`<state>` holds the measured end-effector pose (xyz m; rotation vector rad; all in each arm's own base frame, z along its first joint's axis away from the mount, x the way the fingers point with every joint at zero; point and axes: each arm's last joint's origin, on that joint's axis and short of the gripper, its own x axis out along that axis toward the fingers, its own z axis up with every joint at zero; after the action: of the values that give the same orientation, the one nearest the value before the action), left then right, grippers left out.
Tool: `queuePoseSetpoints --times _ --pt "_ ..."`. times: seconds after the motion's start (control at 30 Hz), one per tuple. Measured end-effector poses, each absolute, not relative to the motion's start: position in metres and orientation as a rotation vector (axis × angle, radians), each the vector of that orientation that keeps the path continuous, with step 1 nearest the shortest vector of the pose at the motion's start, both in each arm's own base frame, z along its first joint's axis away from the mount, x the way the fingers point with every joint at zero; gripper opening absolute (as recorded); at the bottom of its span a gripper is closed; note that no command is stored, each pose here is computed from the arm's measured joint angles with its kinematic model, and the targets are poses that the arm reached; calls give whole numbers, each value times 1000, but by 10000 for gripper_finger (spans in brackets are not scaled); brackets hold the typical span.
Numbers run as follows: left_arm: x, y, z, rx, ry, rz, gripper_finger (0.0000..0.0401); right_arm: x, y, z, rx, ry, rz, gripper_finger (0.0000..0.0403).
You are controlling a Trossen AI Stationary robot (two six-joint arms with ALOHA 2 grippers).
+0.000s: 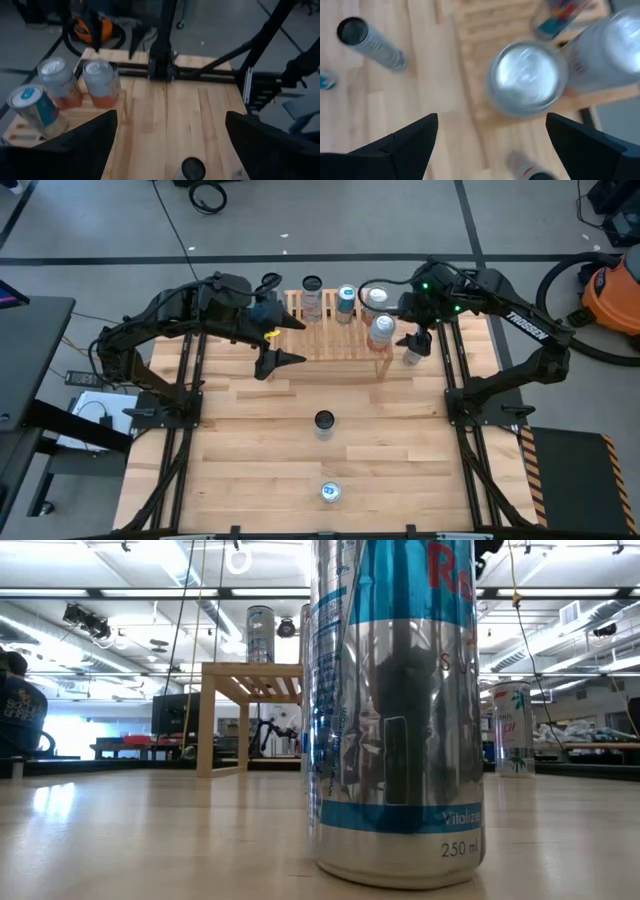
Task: Place canned beverage on shelf
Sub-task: Put the blue soda can on the shelf aligned with the other blue soda can
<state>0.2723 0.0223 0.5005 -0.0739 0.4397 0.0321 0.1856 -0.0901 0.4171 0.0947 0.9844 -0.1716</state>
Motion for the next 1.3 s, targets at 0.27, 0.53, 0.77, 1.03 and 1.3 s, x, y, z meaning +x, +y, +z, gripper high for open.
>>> queuePoseSetpoints --times 0.27,0.53,0.77,1.03,1.3 --pt "273 22 501 -77 435 32 373 183 -69 410 200 1117 -206 380" --pt "269 21 495 -77 506 13 373 181 -45 412 220 1131 -333 380" --pt "264 21 486 -54 614 4 373 184 -19 413 227 1100 -402 380" --pt "254 19 474 -55 780 -5 373 190 15 394 184 1106 -441 380" --pt "254 15 470 -63 805 -13 373 210 52 366 202 1002 -326 380"
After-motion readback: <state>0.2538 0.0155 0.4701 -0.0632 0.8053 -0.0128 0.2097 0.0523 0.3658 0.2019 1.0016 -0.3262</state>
